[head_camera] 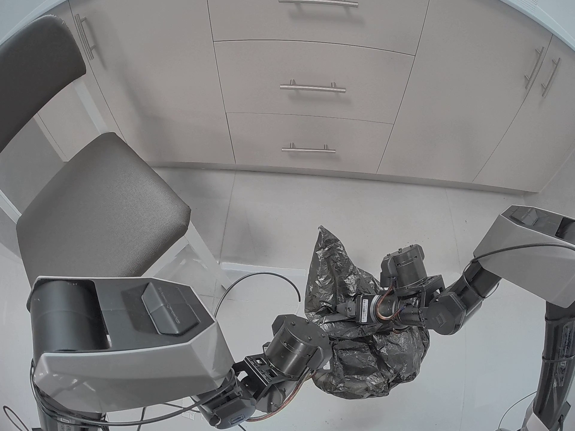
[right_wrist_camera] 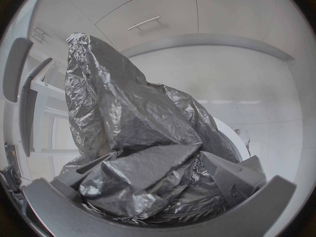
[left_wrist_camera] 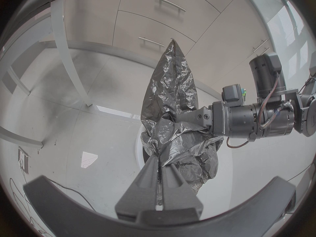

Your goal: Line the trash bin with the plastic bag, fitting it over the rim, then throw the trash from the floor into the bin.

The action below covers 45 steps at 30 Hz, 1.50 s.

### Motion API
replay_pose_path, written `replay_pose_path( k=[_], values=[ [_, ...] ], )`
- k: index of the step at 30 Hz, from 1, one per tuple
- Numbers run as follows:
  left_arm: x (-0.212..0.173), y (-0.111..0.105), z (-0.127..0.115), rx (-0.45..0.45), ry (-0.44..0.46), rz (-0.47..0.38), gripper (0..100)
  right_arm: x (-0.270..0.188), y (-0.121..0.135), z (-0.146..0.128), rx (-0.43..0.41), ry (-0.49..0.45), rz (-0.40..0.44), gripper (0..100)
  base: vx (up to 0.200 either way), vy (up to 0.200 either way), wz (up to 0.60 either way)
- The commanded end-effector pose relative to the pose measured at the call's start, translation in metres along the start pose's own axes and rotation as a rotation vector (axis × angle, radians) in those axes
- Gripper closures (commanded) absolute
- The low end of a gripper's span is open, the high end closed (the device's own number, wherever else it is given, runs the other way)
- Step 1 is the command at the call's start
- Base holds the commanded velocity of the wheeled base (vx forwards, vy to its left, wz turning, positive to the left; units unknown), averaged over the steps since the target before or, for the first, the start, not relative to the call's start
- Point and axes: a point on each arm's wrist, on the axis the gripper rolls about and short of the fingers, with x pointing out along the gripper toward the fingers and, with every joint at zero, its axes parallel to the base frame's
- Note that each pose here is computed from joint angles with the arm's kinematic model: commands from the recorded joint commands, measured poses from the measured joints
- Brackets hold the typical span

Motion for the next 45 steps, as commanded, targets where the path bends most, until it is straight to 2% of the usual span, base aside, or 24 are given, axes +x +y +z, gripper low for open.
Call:
replay_pose_path(
  k=[1,6,18,24,26,27,30,31,37,42,45],
  values=[
    [0.000,0.000,0.000,-0.001,-0.001,0.000,100,0.002,-0.004,-0.005,0.017,0.023,-0.005,0,0.000,0.000,0.00],
    [0.000,0.000,0.000,-0.001,-0.001,0.000,100,-0.002,-0.005,-0.013,0.019,0.057,0.012,0,0.000,0.000,0.00],
    [0.000,0.000,0.000,-0.004,-0.001,0.000,100,0.000,-0.001,-0.024,0.031,0.058,0.028,0,0.000,0.000,0.00],
    [0.000,0.000,0.000,-0.004,-0.001,0.000,100,-0.021,0.000,-0.002,0.039,-0.024,0.048,0,0.000,0.000,0.00],
    [0.000,0.000,0.000,-0.004,-0.001,0.000,100,-0.021,0.000,-0.002,0.039,-0.024,0.048,0,0.000,0.000,0.00],
    [0.000,0.000,0.000,-0.004,-0.001,0.000,100,-0.039,0.005,0.013,0.038,-0.077,0.070,0,0.000,0.000,0.00],
    [0.000,0.000,0.000,-0.004,-0.001,0.000,100,-0.051,0.008,0.020,0.038,-0.107,0.084,0,0.000,0.000,0.00],
    [0.000,0.000,0.000,-0.004,-0.001,0.000,100,-0.054,0.008,0.021,0.038,-0.112,0.086,100,0.000,0.000,0.00],
    [0.000,0.000,0.000,-0.004,-0.001,0.000,100,-0.065,0.010,0.026,0.034,-0.139,0.098,100,0.000,0.000,0.00],
    [0.000,0.000,0.000,-0.004,-0.001,0.001,100,-0.072,0.016,0.049,0.014,-0.214,0.119,100,0.000,0.000,0.00],
    [0.000,0.000,0.000,-0.002,-0.001,0.001,100,-0.069,0.020,0.063,-0.014,-0.207,0.105,100,0.000,0.000,0.00]
  ],
)
